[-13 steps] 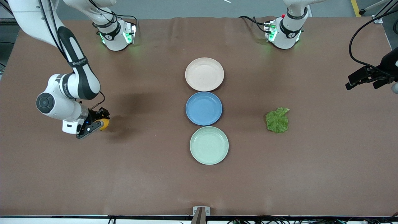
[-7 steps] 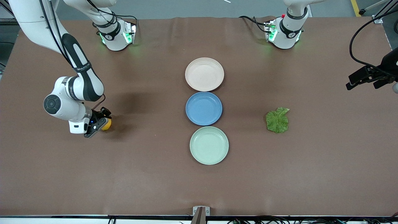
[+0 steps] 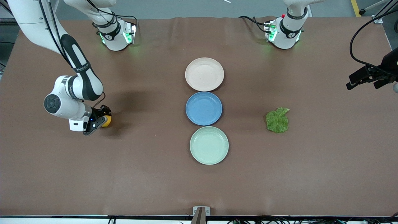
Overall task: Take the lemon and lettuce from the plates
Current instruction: 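Lower the lemon onto the table and open the right gripper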
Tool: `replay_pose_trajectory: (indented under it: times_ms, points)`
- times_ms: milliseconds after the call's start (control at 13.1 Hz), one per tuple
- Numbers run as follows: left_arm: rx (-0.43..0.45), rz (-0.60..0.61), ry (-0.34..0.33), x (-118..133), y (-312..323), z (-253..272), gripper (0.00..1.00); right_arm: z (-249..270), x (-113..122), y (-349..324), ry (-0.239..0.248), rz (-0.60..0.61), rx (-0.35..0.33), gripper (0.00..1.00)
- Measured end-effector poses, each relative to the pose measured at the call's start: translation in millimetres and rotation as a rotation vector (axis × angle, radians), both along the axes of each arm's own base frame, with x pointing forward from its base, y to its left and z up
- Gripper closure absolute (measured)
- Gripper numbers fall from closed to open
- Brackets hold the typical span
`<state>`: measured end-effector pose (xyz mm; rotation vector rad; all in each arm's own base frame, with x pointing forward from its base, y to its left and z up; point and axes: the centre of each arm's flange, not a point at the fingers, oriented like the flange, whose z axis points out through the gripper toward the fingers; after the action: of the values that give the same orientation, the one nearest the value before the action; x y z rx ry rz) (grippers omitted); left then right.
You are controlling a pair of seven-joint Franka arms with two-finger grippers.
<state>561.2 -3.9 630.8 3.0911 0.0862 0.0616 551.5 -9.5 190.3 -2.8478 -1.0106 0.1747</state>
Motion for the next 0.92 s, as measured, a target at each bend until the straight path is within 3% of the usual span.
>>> replay_pose_trajectory:
  times_ms: [230,459,536,689,918]
  points:
    - [0.000,-0.010,0.001,-0.2,-5.4,-0.1,0.00,0.0,-0.6,-0.9,0.002,-0.016,-0.002,0.22]
    - [0.001,-0.017,0.002,-0.3,-9.8,-0.4,0.00,0.4,-1.2,-4.7,0.025,-0.093,-0.011,0.00]
    - [0.001,-0.012,0.002,-0.2,-7.3,-0.4,0.00,10.7,4.1,-4.5,0.045,-0.138,-0.015,0.00]
    - [0.002,-0.008,0.002,-0.1,-5.0,-0.3,0.00,60.5,23.8,-3.2,0.095,-0.226,-0.022,0.00]
    - [0.003,-0.008,0.001,-0.1,-5.6,0.3,0.00,149.0,48.1,-11.3,0.131,-0.298,-0.030,0.00]
